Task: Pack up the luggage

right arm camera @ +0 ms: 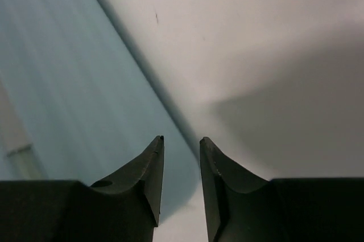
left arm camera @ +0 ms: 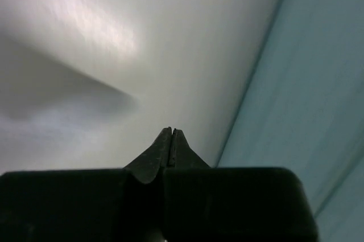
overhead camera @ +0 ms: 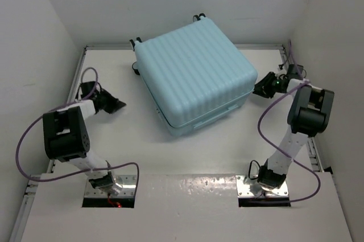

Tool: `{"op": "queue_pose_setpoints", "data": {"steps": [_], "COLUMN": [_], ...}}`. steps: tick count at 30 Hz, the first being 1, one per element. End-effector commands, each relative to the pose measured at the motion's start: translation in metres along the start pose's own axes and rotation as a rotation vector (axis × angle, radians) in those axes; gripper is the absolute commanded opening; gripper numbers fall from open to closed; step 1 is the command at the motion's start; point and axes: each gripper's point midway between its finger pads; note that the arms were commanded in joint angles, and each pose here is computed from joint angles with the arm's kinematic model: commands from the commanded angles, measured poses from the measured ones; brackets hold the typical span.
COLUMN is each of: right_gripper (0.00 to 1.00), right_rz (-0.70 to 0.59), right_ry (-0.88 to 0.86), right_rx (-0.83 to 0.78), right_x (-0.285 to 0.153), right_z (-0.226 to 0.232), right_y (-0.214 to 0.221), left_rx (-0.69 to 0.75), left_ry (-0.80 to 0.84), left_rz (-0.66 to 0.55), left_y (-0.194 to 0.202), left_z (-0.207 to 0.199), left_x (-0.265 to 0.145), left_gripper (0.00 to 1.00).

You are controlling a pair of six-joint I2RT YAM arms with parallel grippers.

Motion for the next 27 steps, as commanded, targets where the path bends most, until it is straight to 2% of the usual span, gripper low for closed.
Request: {"op": "queue_pose_setpoints", "data": {"steps": [1,5,6,8,9,11,12,14,15,18,20,23,24,25,27], "right_gripper": [0.30,0.29,0.29,0.29,0.29,0.29,0.29,0.29,0.29,0.29,0.29,0.29,0.29,0.29,0.30], "right_rz": [-0.072,0.005,0.058,0.102,0.153,0.180,0.214,0.222,0.234,0.266,0.289,0.305,0.333,0.332,0.332], "right_ry": [-0.054,-0.079,-0.087,-0.105,-0.112,-0.118,-0.114,-0.138,-0.147,-0.171,-0.178,-0.198,-0.197,-0.208,-0.216], "right_rx": [-0.036,-0.043,-0.043,-0.011,0.009,0.050,0.070,0.090,0.083,0.080,0.081,0.059,0.038,0.023,0.010], "right_x": [0.031,0.053,0.060,0.055,0.057,0.049,0.050,0.044,0.045,0.046,0.051,0.056,0.061,0.063,0.065], "right_z": [0.022,0.032,0.034,0.038,0.038,0.044,0.036,0.053,0.054,0.076,0.085,0.097,0.104,0.110,0.116], "right_y": [-0.033,-0.017,0.004,0.025,0.048,0.070,0.090,0.101,0.111,0.127,0.136,0.146,0.162,0.166,0.167], "left_rx": [-0.013,-0.008,-0.004,-0.025,0.005,0.000,0.030,0.032,0.051,0.055,0.053,0.041,0.040,0.029,0.030], "left_ry": [0.017,0.093,0.145,0.204,0.278,0.315,0.367,0.378,0.411,0.434,0.454,0.469,0.471,0.461,0.456], "left_rz": [0.145,0.164,0.158,0.160,0.134,0.134,0.080,0.082,0.048,0.001,-0.064,-0.155,-0.170,-0.190,-0.223], "left_y": [0.053,0.070,0.063,0.056,0.037,0.027,-0.001,-0.009,-0.026,-0.044,-0.066,-0.097,-0.103,-0.114,-0.131], "left_z": [-0.007,-0.043,-0.061,-0.080,-0.111,-0.128,-0.153,-0.162,-0.178,-0.185,-0.183,-0.172,-0.169,-0.161,-0.153], "left_x": [0.003,0.028,0.034,0.059,0.066,0.093,0.098,0.117,0.117,0.124,0.120,0.113,0.111,0.106,0.094], "left_gripper": [0.00,0.00,0.00,0.07,0.10,0.11,0.12,0.12,0.14,0.14,0.19,0.31,0.36,0.47,0.52]}}
Point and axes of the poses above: each gripper's point midway between its finger pads, its own x axis out along the fingers, its own z axis along the line the jaws close on, y = z × x, and after that the axes turned 15 degrees about x, right-handed
